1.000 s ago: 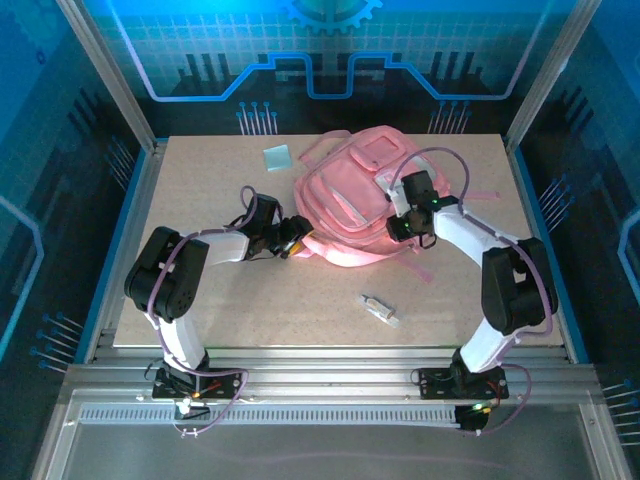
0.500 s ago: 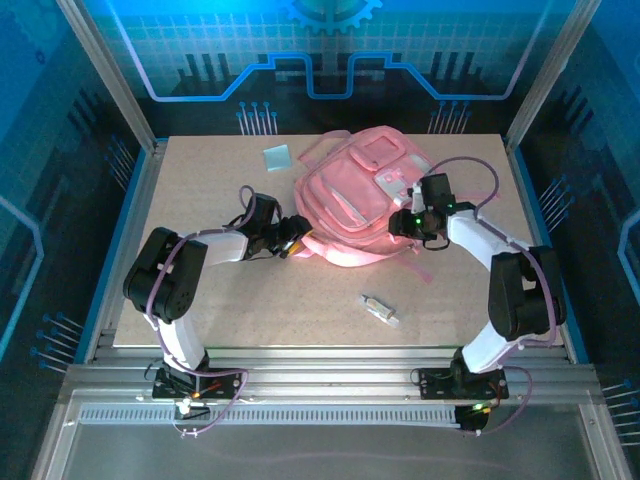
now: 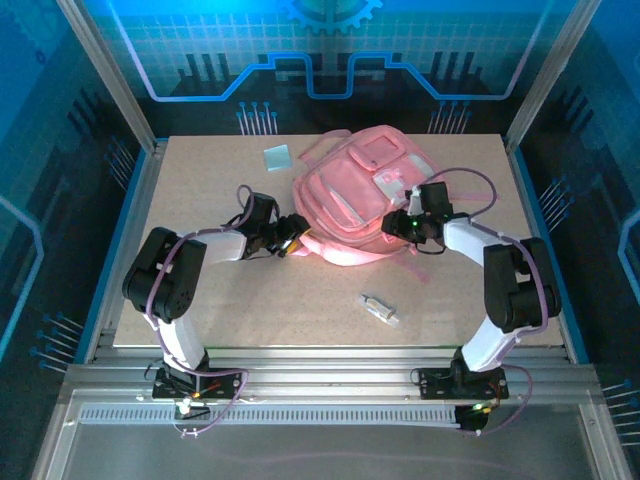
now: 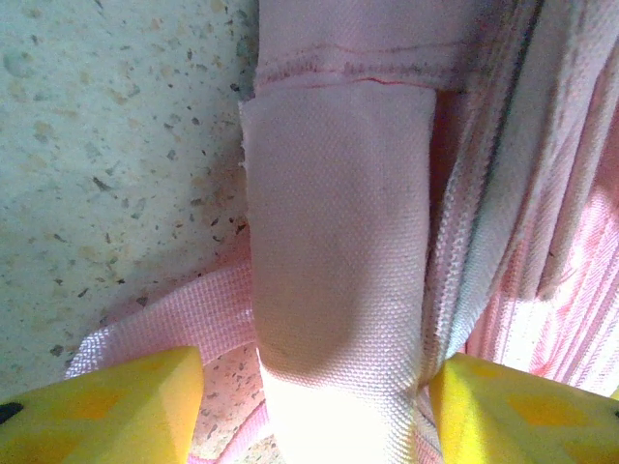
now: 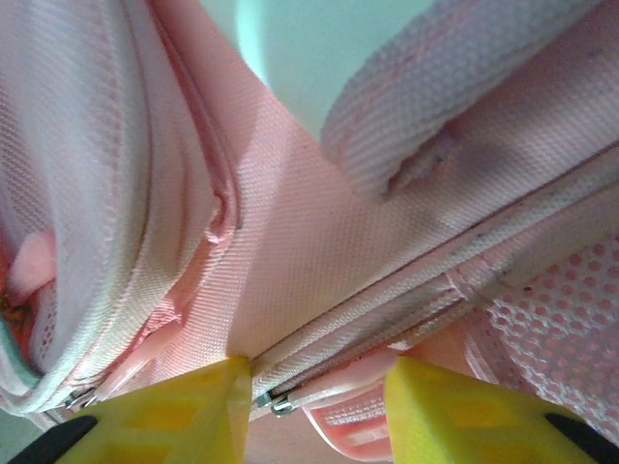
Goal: Pack the student bag
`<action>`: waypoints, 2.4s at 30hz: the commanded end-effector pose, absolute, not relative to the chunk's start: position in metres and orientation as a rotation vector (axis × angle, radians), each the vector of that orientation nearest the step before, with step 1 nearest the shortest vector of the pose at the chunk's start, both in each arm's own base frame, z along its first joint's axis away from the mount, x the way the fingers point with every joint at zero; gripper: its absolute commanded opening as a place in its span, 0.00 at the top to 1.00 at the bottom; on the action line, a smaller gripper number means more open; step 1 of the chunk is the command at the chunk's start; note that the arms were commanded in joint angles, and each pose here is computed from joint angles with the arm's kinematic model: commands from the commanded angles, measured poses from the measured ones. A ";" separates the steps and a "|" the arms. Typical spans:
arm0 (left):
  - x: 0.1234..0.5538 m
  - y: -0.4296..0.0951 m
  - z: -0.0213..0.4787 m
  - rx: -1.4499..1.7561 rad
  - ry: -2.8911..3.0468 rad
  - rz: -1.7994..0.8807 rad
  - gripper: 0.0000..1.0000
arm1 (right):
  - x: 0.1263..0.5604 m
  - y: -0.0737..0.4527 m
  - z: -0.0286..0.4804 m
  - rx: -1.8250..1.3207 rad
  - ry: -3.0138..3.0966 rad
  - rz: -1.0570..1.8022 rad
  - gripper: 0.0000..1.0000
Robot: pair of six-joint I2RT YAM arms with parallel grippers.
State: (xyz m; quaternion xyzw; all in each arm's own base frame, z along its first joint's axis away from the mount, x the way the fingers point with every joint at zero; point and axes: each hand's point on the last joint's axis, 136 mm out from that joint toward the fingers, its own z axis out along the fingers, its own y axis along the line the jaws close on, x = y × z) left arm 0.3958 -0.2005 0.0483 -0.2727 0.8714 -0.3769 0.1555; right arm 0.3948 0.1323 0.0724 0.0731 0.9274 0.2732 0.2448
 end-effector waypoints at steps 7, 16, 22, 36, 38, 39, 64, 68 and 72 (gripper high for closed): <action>0.396 -0.195 0.050 -0.807 2.486 -1.059 0.37 | 0.395 0.132 0.099 0.177 2.390 0.807 0.61; 0.393 -0.194 0.047 -0.815 2.489 -1.057 0.37 | 0.412 0.123 0.065 0.313 2.455 0.736 0.71; 0.398 -0.197 0.042 -0.801 2.514 -1.039 0.32 | 0.412 0.118 0.075 0.338 2.422 0.717 0.93; 0.411 -0.193 0.021 -0.790 2.542 -0.953 1.00 | 0.394 0.107 0.088 0.320 2.436 0.632 1.00; 0.409 -0.191 0.021 -0.781 2.542 -0.938 1.00 | 0.395 0.091 0.087 0.380 2.447 0.581 1.00; 0.407 -0.189 0.022 -0.782 2.538 -0.931 1.00 | 0.393 0.082 0.083 0.425 2.461 0.555 1.00; 0.399 -0.180 0.050 -0.752 2.489 -0.948 1.00 | 0.405 -0.016 0.088 0.859 2.423 0.358 1.00; 0.397 -0.186 0.053 -0.743 2.490 -0.988 1.00 | 0.409 0.014 0.110 0.736 2.406 0.585 0.78; 0.395 -0.197 0.061 -0.719 2.481 -1.043 1.00 | 0.399 0.047 0.138 0.559 2.395 0.695 0.45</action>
